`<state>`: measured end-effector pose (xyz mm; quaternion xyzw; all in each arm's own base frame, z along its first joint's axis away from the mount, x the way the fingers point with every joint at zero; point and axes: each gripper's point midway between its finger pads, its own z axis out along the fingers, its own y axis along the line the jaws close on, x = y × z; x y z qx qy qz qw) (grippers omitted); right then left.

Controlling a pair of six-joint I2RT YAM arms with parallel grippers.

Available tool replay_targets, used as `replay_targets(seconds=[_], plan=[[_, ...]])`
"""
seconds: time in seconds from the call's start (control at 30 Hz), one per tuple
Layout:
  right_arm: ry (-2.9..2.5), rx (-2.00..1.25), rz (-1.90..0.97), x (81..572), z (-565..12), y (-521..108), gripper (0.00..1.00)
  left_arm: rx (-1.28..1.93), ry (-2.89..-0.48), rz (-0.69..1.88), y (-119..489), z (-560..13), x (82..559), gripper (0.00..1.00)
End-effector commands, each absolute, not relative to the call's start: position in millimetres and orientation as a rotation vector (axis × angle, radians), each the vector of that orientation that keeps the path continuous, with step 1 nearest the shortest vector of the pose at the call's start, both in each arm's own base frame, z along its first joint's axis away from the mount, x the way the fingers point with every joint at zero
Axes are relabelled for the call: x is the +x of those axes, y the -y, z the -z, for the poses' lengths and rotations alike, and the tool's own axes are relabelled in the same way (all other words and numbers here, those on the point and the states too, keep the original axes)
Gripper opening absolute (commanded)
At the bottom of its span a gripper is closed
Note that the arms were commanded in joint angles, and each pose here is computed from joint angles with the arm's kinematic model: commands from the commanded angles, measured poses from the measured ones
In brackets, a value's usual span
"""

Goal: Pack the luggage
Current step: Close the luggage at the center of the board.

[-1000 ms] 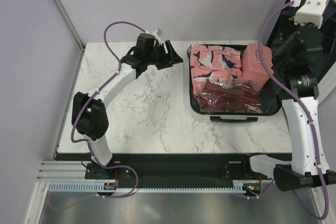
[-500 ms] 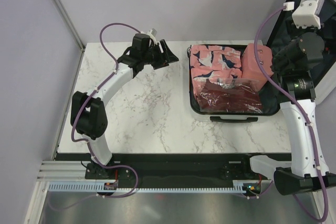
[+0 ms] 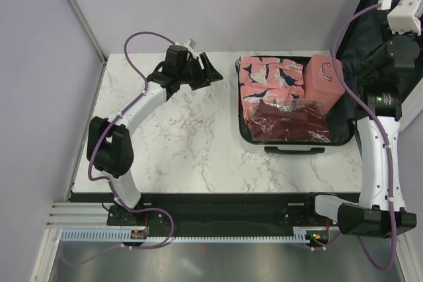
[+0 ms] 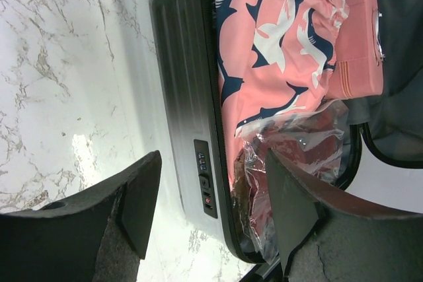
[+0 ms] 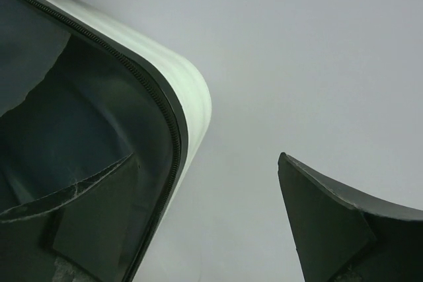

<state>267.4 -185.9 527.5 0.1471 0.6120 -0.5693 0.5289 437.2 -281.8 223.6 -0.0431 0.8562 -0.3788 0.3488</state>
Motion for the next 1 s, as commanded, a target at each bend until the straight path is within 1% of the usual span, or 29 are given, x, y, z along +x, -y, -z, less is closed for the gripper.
replay_targets(seconds=[0.0, 0.23, 0.33, 0.37, 0.4, 0.5, 0.57, 0.67, 0.77, 0.8, 0.83, 0.9, 0.97], plan=[[-1.426, 0.379, 1.304, 279.5, -527.8, 192.8, 0.93, -0.072, -2.117, 0.981, 277.2, -258.5, 435.9, 0.71], [-1.434, 0.413, 1.260, 291.5, -524.2, 212.2, 0.93, -0.076, -2.119, 0.976, 275.1, -256.7, 435.9, 0.71], [-1.429, 0.431, 1.262, 293.0, -525.0, 219.8, 0.88, -0.081, -2.119, 0.971, 273.0, -256.4, 436.2, 0.71], [-1.432, 0.439, 1.272, 291.9, -524.1, 223.7, 0.86, -0.082, -2.117, 0.968, 272.1, -256.7, 436.7, 0.71], [-1.437, 0.441, 1.276, 294.0, -522.4, 226.2, 0.81, -0.085, -2.119, 0.972, 271.8, -256.2, 436.5, 0.71], [-1.441, 0.449, 1.283, 294.5, -520.0, 230.9, 0.73, -0.084, -2.124, 0.973, 272.6, -253.7, 435.8, 0.71], [-1.445, 0.449, 1.282, 294.8, -518.3, 230.5, 0.71, -0.087, -2.126, 0.972, 272.0, -253.0, 436.4, 0.71], [-1.458, 0.451, 1.293, 293.0, -513.7, 231.1, 0.65, -0.084, -2.125, 0.977, 272.6, -253.5, 436.0, 0.71], [-1.464, 0.450, 1.295, 290.0, -509.7, 230.5, 0.54, -0.084, -2.129, 0.975, 271.6, -251.5, 434.9, 0.71], [-1.467, 0.453, 1.296, 289.6, -508.3, 230.6, 0.47, -0.079, -2.131, 0.976, 271.8, -250.9, 434.4, 0.71], [-1.473, 0.455, 1.300, 288.8, -505.8, 230.9, 0.45, -0.077, -2.133, 0.976, 271.5, -250.7, 433.3, 0.71], [-1.473, 0.462, 1.302, 286.3, -505.1, 230.8, 0.43, -0.079, -2.132, 0.976, 270.2, -250.8, 433.6, 0.71], [-1.474, 0.468, 1.308, 282.4, -504.0, 230.6, 0.38, -0.077, -2.131, 0.976, 268.5, -250.9, 433.9, 0.71]])
